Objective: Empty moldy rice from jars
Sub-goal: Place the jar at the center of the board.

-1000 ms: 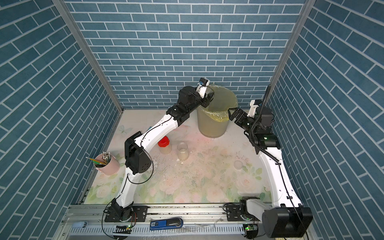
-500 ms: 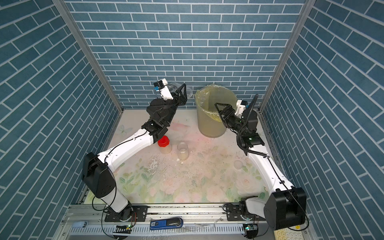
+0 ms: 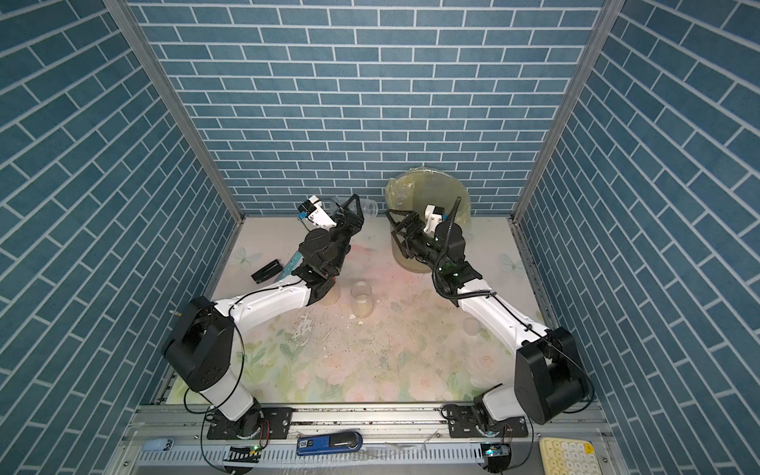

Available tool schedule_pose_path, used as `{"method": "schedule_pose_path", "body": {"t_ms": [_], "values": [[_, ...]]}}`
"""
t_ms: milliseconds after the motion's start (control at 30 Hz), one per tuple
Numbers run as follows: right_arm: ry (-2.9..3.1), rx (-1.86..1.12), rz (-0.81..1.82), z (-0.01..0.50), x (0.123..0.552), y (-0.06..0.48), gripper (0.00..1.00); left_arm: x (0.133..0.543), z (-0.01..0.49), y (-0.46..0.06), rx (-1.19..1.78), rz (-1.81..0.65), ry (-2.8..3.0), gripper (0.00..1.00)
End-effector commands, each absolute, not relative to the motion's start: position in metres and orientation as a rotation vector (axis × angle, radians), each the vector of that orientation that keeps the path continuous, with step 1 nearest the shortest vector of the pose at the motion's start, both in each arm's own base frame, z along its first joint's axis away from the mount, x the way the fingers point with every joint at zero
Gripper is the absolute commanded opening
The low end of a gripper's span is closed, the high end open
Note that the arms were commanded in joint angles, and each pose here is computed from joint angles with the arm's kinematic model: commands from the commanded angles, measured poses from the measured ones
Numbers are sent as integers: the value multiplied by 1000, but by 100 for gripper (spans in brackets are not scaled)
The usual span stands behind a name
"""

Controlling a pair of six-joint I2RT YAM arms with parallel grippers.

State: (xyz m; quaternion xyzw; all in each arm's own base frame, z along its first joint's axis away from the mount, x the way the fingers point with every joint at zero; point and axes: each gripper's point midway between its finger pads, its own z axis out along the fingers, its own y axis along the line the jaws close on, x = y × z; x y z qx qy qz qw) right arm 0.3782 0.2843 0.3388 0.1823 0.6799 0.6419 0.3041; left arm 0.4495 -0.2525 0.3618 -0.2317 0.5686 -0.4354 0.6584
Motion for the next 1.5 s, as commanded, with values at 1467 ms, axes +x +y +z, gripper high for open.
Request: {"method": "schedule_pose_path", "body": {"t_ms": [1467], "values": [[1629,525,1995,351,416,368,70,442,332,-256,-612,-1251,1194,34]]}}
